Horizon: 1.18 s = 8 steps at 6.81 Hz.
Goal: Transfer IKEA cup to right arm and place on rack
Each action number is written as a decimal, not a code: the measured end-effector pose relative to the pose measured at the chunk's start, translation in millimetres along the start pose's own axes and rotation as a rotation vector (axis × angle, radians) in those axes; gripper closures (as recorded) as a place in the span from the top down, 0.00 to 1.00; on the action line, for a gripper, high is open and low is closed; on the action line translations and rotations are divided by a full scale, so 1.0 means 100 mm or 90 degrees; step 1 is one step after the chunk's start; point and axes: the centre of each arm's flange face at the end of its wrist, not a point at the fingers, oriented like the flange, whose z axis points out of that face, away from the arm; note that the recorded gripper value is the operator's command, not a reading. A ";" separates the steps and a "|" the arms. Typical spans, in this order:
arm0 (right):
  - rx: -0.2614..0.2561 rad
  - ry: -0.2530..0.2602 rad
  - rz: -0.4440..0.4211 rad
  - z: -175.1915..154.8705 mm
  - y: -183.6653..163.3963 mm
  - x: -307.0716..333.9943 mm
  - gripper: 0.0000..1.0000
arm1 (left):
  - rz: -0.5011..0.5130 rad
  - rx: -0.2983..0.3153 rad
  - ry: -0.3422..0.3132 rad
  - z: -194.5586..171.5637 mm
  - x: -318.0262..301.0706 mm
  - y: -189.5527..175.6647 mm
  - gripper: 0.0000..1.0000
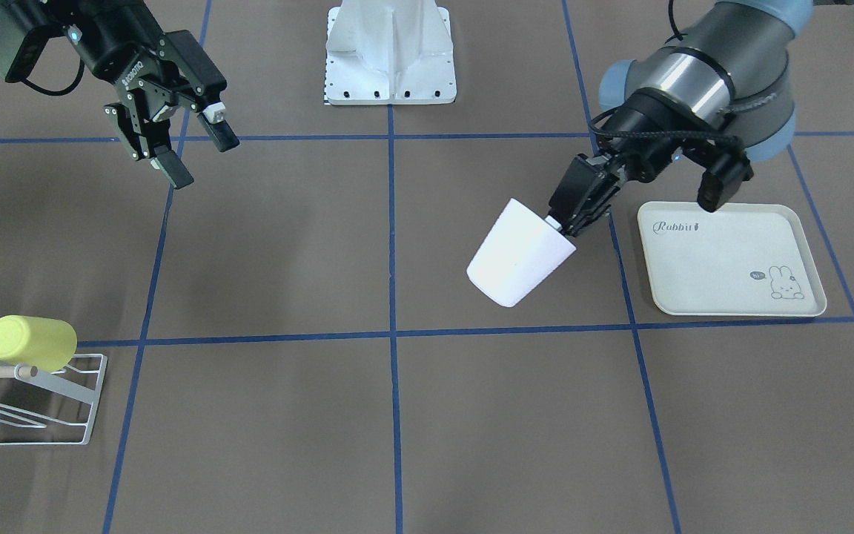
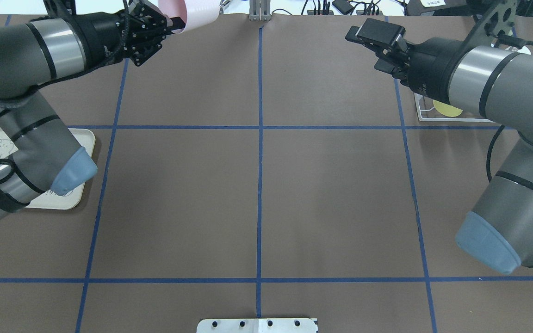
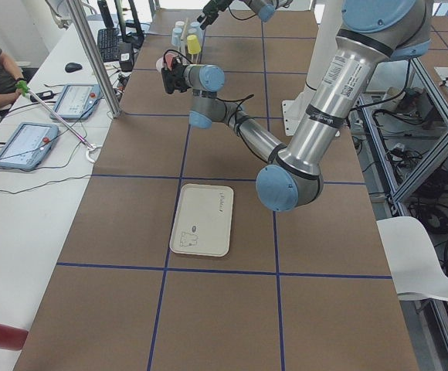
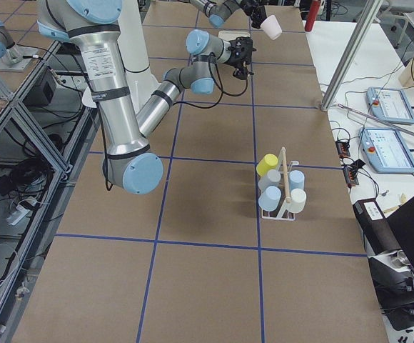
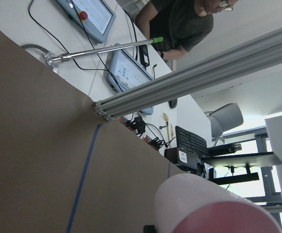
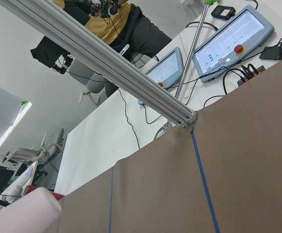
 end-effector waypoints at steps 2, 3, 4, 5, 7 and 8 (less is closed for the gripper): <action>0.005 -0.080 0.096 0.11 -0.01 -0.02 1.00 | -0.125 -0.003 0.093 0.12 0.02 0.20 0.00; 0.008 -0.131 0.136 0.19 0.00 0.04 1.00 | -0.186 -0.021 0.135 0.14 -0.01 0.20 0.00; 0.001 -0.174 0.165 0.27 0.09 0.10 1.00 | -0.234 -0.042 0.167 0.13 -0.05 0.18 0.00; -0.003 -0.205 0.193 0.36 0.28 0.09 1.00 | -0.267 -0.061 0.185 0.13 -0.08 0.22 0.00; 0.015 -0.259 0.249 0.45 0.79 -0.08 1.00 | -0.313 -0.076 0.212 0.26 -0.10 0.57 0.00; 0.016 -0.284 0.267 0.47 0.91 -0.08 1.00 | -0.330 -0.079 0.224 0.32 -0.08 0.74 0.00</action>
